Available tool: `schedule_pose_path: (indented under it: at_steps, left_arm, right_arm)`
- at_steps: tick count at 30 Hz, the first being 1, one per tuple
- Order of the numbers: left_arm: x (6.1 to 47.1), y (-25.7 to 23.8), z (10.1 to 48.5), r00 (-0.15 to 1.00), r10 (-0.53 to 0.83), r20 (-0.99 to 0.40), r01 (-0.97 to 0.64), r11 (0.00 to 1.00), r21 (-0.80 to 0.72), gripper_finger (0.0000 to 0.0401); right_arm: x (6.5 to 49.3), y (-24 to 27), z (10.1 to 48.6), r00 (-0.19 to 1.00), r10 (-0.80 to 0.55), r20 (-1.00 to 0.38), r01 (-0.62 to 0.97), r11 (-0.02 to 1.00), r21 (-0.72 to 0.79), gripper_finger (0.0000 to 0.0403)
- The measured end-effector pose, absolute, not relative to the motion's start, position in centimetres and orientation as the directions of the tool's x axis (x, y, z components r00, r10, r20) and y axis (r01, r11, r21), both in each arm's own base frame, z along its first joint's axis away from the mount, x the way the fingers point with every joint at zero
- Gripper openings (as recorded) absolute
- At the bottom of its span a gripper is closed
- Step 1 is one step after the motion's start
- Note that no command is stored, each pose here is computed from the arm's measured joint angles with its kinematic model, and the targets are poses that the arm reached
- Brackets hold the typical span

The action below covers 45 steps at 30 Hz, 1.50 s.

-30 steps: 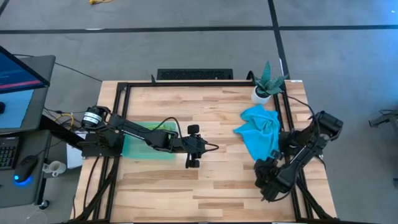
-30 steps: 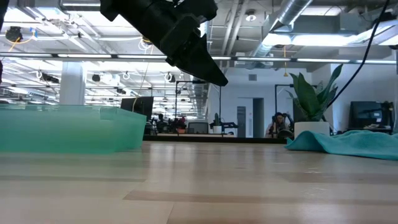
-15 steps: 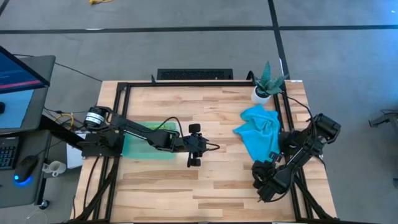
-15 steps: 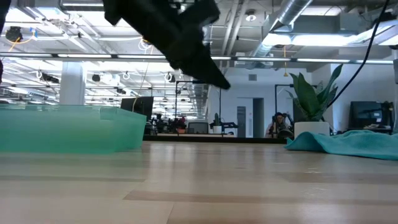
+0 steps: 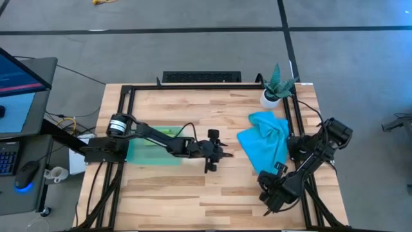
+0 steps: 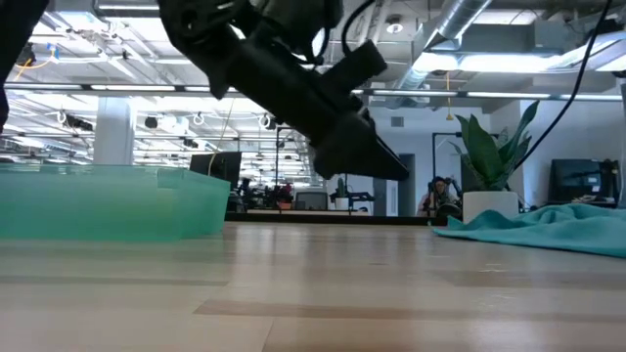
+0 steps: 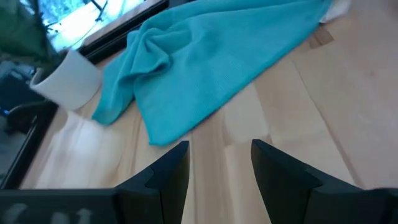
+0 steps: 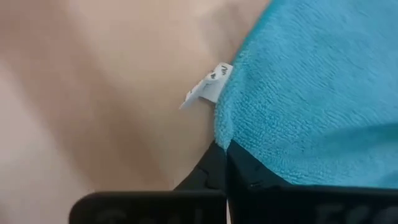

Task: Roll microfiber towels into tight, uniform cylinder then place into a basket
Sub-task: Fold the blue towel

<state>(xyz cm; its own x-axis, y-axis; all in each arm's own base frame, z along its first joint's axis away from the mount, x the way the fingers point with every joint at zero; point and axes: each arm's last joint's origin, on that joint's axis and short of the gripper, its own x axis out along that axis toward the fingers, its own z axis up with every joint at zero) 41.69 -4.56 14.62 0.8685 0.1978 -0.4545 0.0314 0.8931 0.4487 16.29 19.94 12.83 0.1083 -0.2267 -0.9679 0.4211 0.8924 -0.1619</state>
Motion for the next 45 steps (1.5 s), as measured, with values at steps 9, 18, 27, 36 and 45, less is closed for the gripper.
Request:
schedule_pose_path:
  at_steps: [9, 18, 27, 36, 45]
  left_arm:
    - [44.6, -5.1, 13.4, 0.855, 0.135, -0.502, 0.145, 0.866, 0.479, 0.0165]
    - [45.8, -5.3, 11.9, 0.798, 0.128, -0.589, 0.249, 0.819, 0.516, 0.0165]
    - [45.7, -5.0, 11.1, 0.753, 0.154, -0.640, 0.322, 0.761, 0.562, 0.0165]
    - [45.8, -3.1, 11.1, 0.745, 0.149, -0.650, 0.366, 0.723, 0.585, 0.0165]
    - [46.0, -1.3, 10.8, 0.745, 0.056, -0.665, 0.393, 0.769, 0.504, 0.0160]
  right_arm:
    - [16.5, 22.3, 13.0, 0.236, -0.059, -0.970, 0.309, 0.951, 0.018, 0.0009]
    - [15.9, 23.6, 13.0, 0.267, 0.013, -0.963, 0.237, 0.968, 0.079, 0.0013]
    - [15.9, 23.6, 13.0, 0.270, 0.011, -0.963, 0.234, 0.969, 0.077, 0.0014]
    - [15.9, 23.6, 13.0, 0.270, 0.008, -0.963, 0.237, 0.969, 0.075, 0.0006]
    - [16.5, 23.2, 13.0, 0.269, 0.003, -0.963, 0.253, 0.965, 0.073, 0.0008]
